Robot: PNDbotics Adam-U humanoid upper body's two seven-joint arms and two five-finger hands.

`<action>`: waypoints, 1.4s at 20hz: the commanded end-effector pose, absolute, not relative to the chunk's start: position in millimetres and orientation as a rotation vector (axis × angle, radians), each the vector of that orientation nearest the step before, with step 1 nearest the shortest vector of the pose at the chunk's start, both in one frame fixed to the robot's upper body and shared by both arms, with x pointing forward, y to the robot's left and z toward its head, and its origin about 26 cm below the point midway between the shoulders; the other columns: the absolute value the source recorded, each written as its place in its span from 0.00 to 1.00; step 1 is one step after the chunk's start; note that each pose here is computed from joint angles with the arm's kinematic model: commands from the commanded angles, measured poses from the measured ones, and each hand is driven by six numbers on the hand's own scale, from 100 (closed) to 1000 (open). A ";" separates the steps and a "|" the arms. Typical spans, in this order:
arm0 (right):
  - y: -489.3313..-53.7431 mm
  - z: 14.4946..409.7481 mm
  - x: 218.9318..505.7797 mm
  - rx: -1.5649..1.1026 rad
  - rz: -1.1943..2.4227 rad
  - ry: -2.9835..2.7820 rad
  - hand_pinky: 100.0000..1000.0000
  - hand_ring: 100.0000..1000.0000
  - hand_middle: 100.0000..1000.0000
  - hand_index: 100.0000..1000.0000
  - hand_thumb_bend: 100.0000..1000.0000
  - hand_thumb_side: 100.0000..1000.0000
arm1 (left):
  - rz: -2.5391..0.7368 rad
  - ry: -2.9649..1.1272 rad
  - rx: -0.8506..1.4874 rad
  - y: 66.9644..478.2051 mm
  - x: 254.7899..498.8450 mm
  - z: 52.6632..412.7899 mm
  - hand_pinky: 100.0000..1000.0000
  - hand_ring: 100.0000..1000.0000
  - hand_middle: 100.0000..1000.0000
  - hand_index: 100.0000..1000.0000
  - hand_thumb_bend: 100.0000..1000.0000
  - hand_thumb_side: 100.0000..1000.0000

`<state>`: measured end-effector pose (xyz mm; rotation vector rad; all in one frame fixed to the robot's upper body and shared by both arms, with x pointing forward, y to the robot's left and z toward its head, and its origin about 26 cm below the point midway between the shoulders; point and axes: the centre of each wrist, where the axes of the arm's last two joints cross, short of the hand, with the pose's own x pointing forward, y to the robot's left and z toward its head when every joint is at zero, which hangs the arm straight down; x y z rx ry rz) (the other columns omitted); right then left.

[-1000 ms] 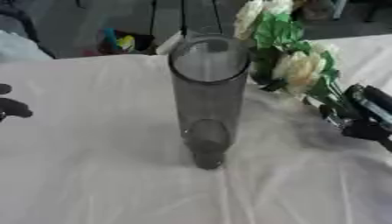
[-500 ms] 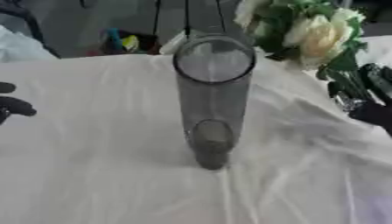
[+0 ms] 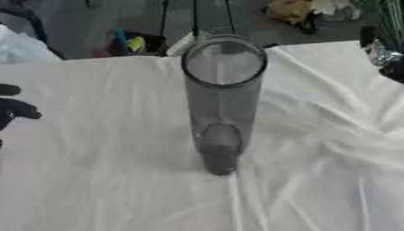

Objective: Arrange flowers into the vase.

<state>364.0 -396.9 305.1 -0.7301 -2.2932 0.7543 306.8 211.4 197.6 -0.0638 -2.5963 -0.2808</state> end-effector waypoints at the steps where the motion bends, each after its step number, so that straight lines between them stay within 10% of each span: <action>1: -394.5 338.4 354.0 -0.758 0.739 -2.351 0.00 0.00 0.00 0.17 0.00 0.61 | -0.302 -2.611 -0.063 212.4 304.8 202.1 0.54 0.54 0.62 0.78 0.01 1.00; 28: -326.7 440.9 343.6 -0.382 0.322 -2.719 0.00 0.00 0.00 0.17 0.00 0.55 | -0.335 -2.575 -0.080 216.8 303.0 196.7 0.54 0.54 0.62 0.79 0.01 1.00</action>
